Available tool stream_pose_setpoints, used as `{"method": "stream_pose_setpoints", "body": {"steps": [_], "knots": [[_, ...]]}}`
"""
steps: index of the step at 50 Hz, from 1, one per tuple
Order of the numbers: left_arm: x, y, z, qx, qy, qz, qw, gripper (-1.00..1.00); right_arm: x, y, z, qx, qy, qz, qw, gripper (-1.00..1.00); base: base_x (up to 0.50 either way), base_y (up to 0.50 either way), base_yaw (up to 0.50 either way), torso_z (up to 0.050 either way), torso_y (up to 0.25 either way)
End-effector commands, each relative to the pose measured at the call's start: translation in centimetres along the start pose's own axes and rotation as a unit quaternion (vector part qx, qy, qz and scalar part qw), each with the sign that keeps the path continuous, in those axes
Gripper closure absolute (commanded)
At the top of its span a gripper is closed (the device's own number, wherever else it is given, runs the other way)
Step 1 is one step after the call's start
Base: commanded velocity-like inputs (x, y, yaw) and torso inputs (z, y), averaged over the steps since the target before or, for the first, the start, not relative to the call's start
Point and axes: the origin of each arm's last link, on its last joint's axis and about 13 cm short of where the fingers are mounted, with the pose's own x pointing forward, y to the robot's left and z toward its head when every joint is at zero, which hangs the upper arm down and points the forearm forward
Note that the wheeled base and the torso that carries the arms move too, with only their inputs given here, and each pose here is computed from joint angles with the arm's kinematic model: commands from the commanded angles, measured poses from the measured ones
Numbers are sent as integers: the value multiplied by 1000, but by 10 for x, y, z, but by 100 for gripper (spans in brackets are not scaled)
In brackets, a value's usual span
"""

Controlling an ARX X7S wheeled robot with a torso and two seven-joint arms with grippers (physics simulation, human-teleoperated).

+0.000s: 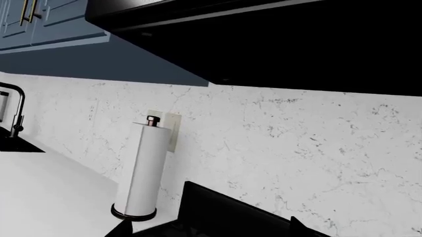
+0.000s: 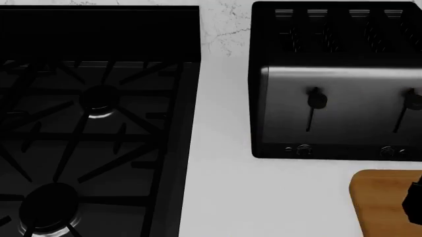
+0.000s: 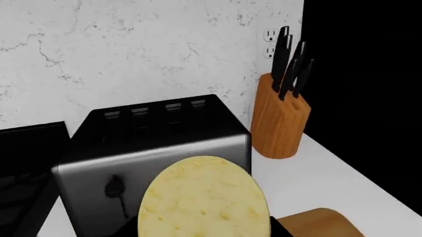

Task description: Pick up the wedge of cheese and place it on the slice of bread to prepare a simple cheese on bread dish.

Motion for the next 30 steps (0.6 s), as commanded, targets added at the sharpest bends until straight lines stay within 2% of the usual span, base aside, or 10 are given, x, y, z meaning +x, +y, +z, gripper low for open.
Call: {"method": "stream_pose_setpoints", "body": {"steps": [1,16,25,30], "knots": [[0,0,0,0,-1,0,1000,-100,-3,-10,6,-10,-2,-36,999,100,0,0,0,0,0],[0,0,0,1,-1,0,1000,-100,-5,-28,10,11,23,-76,997,100,0,0,0,0,0],[0,0,1,1,-1,0,1000,-100,0,-30,8,19,44,-88,995,100,0,0,0,0,0],[0,0,1,3,-1,0,1000,-100,6,-34,5,20,73,-99,992,100,0,0,0,0,0]]}}
